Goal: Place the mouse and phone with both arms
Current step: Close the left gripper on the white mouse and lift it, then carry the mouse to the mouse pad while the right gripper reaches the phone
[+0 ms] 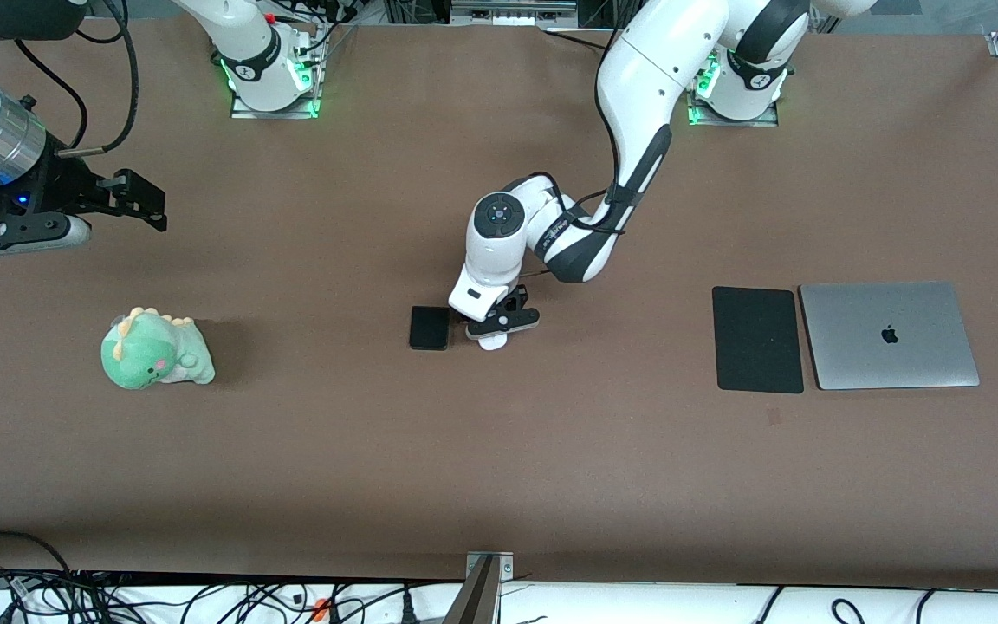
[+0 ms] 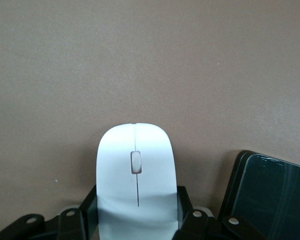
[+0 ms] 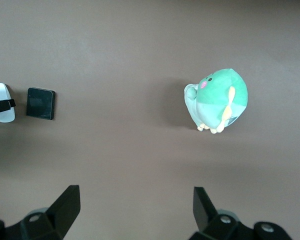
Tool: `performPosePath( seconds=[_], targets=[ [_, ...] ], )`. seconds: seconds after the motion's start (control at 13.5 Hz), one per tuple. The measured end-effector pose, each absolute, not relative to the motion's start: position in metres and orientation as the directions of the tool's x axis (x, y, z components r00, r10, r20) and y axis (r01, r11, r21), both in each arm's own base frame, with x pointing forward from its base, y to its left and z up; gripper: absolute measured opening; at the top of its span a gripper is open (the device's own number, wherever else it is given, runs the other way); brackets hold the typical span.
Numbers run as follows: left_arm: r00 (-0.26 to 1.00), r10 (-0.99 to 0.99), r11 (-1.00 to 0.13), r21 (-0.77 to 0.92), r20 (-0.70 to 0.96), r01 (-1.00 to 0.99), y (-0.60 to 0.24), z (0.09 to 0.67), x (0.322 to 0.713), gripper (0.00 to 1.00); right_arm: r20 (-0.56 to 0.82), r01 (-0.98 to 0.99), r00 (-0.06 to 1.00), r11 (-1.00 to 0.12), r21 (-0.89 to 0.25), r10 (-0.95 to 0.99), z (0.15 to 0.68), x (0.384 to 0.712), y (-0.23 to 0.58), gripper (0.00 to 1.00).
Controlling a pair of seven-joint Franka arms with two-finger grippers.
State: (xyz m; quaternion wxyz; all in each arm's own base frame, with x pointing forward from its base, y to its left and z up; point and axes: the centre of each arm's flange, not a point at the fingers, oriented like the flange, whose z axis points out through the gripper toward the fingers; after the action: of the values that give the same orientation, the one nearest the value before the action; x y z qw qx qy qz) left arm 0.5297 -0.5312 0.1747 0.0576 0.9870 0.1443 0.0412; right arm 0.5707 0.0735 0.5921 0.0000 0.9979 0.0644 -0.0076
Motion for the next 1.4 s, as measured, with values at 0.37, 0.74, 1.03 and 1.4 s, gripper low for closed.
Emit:
performPosePath(
  seconds=[0.37, 0.74, 1.03, 1.4],
  targets=[
    [0.957, 0.281, -0.958, 0.084, 0.073, 0.275, -0.521, 0.198, 0.546, 0.63, -0.015, 0.128, 0.992, -0.992, -0.001, 0.128, 0.592, 0.571, 0.074, 1.00],
    [0.985, 0.169, -0.984, -0.046, 0.030, 0.170, -0.431, 0.293, 0.606, 0.63, -0.015, 0.129, 0.992, -0.992, -0.001, 0.129, 0.592, 0.571, 0.074, 1.00],
    [0.997, 0.017, -0.996, -0.094, -0.071, 0.011, -0.281, 0.345, 0.667, 0.63, -0.006, 0.129, 0.992, -0.992, -0.001, 0.129, 0.586, 0.576, 0.074, 1.00],
    [0.973, -0.145, -0.986, -0.055, -0.181, -0.158, -0.125, 0.323, 0.694, 0.63, -0.040, 0.159, 0.986, -0.987, -0.001, 0.159, 0.569, 0.580, 0.091, 1.00]
  ],
)
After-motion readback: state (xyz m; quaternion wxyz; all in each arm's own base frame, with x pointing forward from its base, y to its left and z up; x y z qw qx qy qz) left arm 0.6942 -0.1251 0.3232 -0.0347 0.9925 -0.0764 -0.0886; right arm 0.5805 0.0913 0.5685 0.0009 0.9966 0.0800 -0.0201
